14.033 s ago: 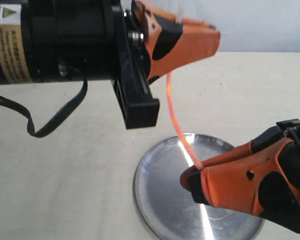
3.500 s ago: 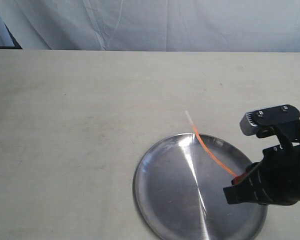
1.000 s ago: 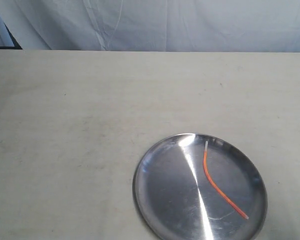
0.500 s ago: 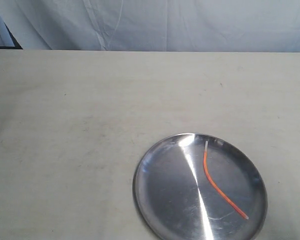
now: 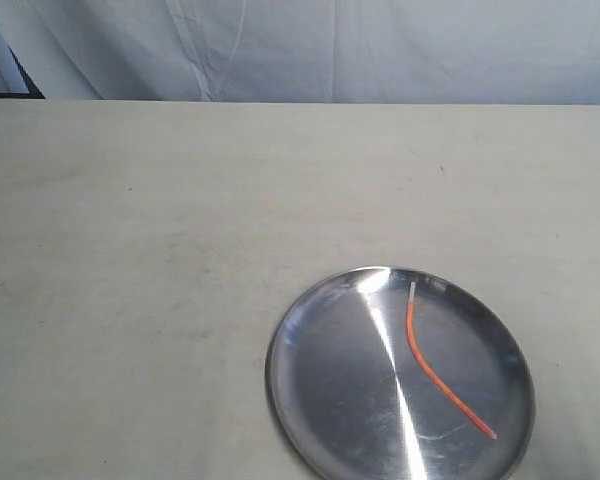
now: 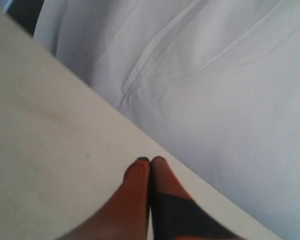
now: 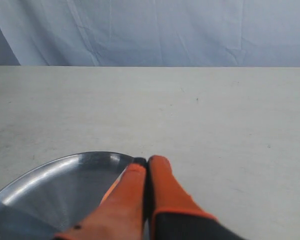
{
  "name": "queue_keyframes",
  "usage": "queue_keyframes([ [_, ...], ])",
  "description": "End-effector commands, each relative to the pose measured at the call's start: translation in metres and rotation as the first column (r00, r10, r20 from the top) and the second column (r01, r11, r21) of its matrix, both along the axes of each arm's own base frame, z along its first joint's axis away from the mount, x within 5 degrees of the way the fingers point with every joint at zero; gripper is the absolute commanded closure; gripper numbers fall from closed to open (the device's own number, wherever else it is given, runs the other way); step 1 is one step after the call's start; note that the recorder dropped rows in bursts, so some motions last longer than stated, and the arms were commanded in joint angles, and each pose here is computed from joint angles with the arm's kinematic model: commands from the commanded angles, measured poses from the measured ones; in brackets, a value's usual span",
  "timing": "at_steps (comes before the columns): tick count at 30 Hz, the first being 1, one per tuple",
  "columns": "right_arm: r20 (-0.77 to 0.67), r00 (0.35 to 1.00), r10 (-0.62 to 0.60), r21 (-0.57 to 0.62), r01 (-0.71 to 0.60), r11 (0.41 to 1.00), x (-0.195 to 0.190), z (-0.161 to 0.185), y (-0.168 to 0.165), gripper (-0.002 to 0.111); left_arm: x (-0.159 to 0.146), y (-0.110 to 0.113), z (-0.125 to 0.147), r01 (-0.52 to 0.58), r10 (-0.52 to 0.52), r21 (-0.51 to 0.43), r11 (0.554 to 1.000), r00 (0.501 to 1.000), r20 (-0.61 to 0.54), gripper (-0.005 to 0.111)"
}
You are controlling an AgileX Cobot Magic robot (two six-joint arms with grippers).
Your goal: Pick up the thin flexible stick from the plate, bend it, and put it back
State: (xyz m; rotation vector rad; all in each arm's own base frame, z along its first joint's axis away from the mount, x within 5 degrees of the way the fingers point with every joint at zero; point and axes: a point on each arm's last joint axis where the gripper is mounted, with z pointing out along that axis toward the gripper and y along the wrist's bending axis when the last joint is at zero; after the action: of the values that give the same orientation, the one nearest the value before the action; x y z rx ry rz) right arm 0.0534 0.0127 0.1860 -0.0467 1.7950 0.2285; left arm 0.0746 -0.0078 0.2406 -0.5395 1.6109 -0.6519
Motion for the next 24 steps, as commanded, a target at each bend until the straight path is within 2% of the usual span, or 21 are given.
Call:
queue_keyframes([
  [1, 0.011, 1.0, -0.006, -0.008, 0.006, 1.0, 0.0, 0.0, -0.001, 0.107, -0.007, 0.0, -0.016, -0.024, -0.021, 0.252, 0.967, 0.984, 0.175, 0.107],
  [2, 0.011, 1.0, -0.006, -0.008, 0.006, 1.0, 0.0, 0.0, -0.001, 0.107, -0.009, 0.001, -0.022, -0.03, -0.027, 0.313, 0.949, 0.984, 0.176, 0.107],
  [4, 0.011, 1.0, -0.006, -0.008, 0.006, 1.0, 0.0, 0.0, -0.001, 0.107, -0.011, 0.001, -0.026, -0.038, -0.036, 0.378, 0.925, 0.982, 0.187, 0.107],
  [7, 0.011, 1.0, -0.006, -0.008, 0.006, 1.0, 0.0, 0.0, -0.001, 0.107, -0.013, 0.006, -0.041, -0.038, 0.022, 0.417, 0.908, 0.999, 0.044, 0.107],
  [11, 0.011, 1.0, -0.006, -0.003, 0.006, 1.0, 0.0, 0.0, 0.0, 0.107, -0.016, 0.012, -0.053, -0.028, 0.079, 0.453, 0.891, 0.992, -0.094, 0.107],
  [24, 0.013, 1.0, -0.006, -0.003, 0.006, 1.0, 0.0, 0.001, 0.0, 0.107, -0.016, 0.013, -0.053, -0.03, 0.081, 0.476, 0.879, 0.993, -0.088, 0.107],
])
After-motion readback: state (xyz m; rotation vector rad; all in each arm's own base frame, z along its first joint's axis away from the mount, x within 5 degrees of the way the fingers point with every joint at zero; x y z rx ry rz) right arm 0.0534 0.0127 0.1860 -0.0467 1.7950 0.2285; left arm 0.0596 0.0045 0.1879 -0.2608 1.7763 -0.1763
